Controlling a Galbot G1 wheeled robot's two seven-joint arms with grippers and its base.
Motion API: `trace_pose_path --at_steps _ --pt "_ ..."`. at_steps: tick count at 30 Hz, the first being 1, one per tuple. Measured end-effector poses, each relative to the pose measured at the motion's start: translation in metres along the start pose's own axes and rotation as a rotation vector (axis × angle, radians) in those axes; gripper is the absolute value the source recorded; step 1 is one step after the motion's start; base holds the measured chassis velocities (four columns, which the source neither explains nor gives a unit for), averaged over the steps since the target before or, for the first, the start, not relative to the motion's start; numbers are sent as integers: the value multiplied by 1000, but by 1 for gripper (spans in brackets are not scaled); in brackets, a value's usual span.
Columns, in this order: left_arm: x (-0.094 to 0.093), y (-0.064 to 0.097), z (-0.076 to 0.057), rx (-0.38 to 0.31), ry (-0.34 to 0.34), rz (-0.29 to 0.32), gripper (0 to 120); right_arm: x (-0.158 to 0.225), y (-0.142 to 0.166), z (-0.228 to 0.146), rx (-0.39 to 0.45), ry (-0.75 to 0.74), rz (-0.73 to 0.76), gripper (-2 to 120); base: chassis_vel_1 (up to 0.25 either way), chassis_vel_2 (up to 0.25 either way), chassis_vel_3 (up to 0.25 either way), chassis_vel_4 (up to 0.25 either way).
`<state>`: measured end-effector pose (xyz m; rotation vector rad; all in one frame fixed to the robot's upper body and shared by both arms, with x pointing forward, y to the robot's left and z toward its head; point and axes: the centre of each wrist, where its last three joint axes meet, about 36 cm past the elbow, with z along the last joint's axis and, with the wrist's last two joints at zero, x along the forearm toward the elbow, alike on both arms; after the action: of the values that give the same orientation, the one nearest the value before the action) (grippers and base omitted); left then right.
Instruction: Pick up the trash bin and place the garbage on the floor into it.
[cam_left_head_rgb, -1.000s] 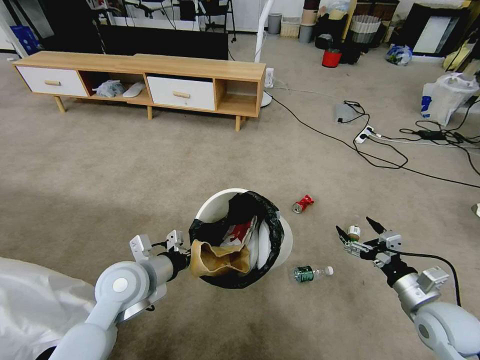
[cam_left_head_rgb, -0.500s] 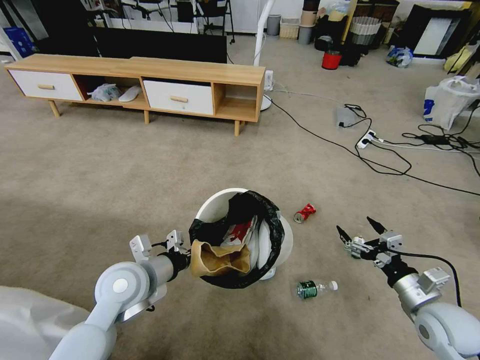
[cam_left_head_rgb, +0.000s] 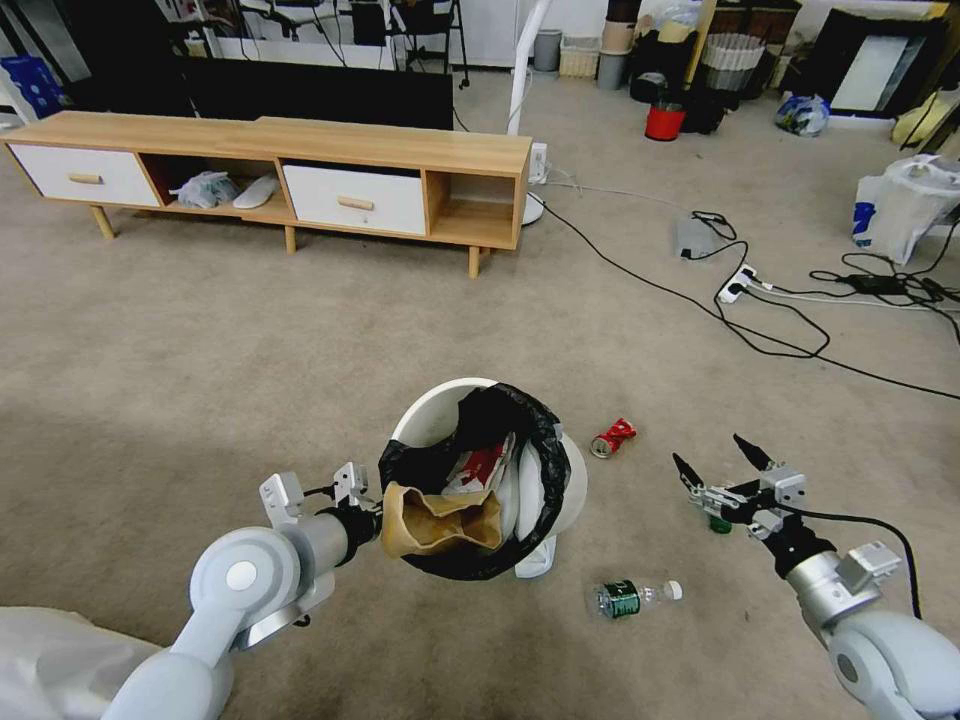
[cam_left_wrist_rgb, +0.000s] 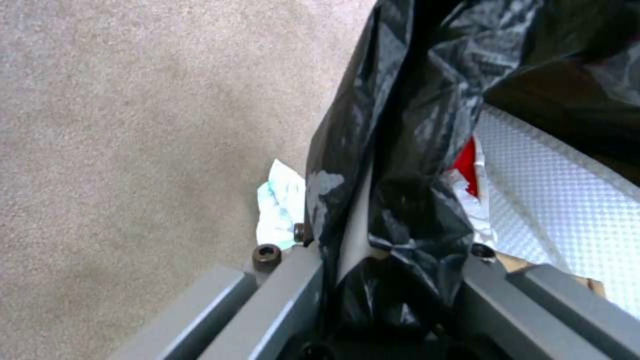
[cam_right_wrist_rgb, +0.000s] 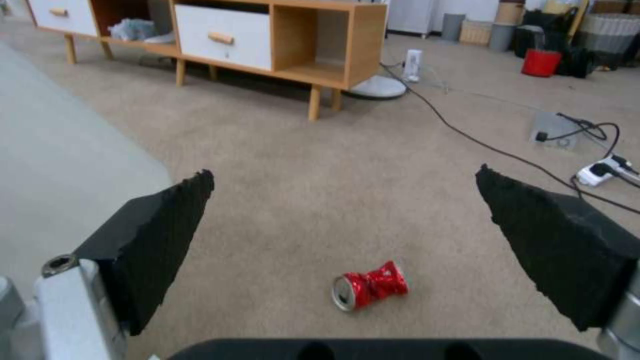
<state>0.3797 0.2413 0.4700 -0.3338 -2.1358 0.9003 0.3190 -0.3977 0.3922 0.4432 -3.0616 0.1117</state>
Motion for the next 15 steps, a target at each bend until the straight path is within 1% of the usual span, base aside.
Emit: trace_pose_path --at_steps 1,3,9,15 --pt "0 0 0 0 0 0 0 0 0 0 0 0 0 100 0 0 0 0" --pt "1 -3 2 -5 4 7 0 1 -9 3 35 33 -21 100 0 0 0 0" --pt "0 -5 4 -7 6 10 0 1 -21 7 69 82 -56 100 0 0 0 0" --pt "-1 -7 4 -10 4 13 0 -5 -33 2 108 150 -103 100 0 0 0 0"
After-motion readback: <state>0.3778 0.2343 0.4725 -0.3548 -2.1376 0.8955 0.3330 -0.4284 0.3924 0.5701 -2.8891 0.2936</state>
